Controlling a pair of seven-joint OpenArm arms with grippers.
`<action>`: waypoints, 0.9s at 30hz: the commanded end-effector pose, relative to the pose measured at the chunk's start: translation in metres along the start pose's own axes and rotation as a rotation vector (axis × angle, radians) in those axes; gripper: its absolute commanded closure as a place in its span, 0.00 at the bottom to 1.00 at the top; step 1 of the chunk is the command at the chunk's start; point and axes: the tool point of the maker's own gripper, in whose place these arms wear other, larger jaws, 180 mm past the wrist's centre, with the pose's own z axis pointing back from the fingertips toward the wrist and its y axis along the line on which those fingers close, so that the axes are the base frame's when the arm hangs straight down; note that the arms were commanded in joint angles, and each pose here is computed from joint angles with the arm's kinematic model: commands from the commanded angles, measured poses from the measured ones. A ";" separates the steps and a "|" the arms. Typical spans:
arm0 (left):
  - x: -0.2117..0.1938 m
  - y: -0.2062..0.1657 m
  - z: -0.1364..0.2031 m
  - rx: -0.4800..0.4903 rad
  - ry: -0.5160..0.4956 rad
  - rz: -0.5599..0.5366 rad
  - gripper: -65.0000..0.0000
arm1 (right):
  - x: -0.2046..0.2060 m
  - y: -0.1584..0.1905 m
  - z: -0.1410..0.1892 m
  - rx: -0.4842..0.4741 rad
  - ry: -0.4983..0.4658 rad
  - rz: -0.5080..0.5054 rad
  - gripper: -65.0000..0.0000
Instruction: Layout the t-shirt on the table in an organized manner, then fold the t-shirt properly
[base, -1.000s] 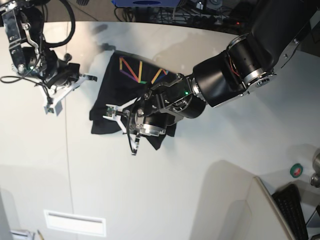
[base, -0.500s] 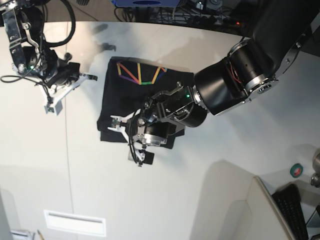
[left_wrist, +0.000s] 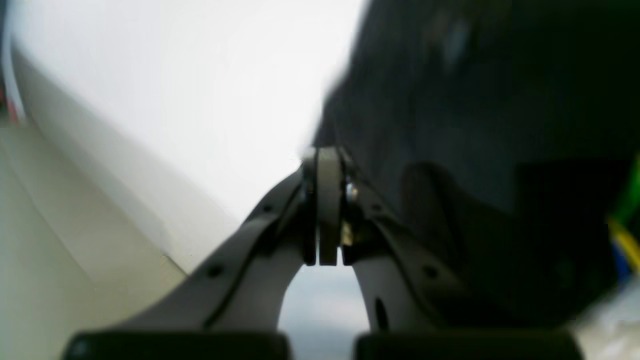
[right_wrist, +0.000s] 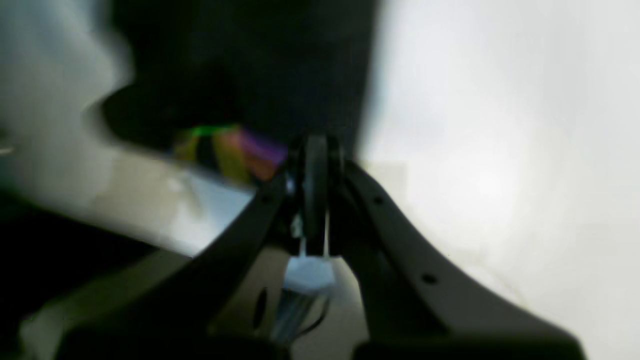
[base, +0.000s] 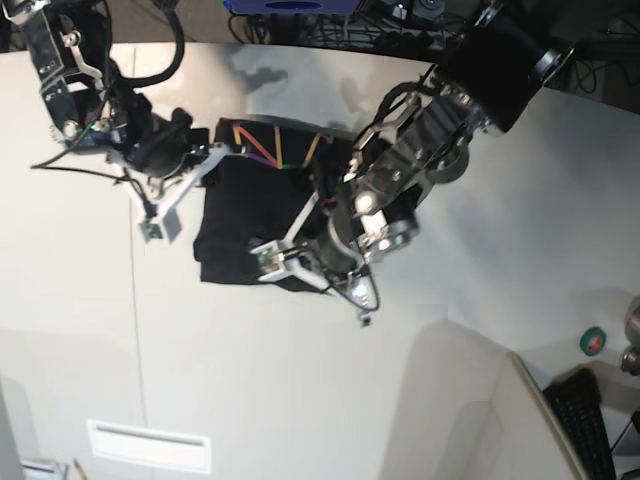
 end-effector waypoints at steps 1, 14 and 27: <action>0.003 0.001 0.007 0.013 -0.028 0.031 1.00 | 0.001 0.003 0.000 0.007 -0.002 0.022 1.00; -0.087 -0.123 0.001 -0.247 0.197 0.180 1.00 | -0.043 -0.024 -0.069 -0.083 0.067 0.087 1.00; -0.141 -0.086 0.086 -0.030 0.215 0.420 1.00 | -0.111 -0.045 0.039 -0.088 0.202 0.100 1.00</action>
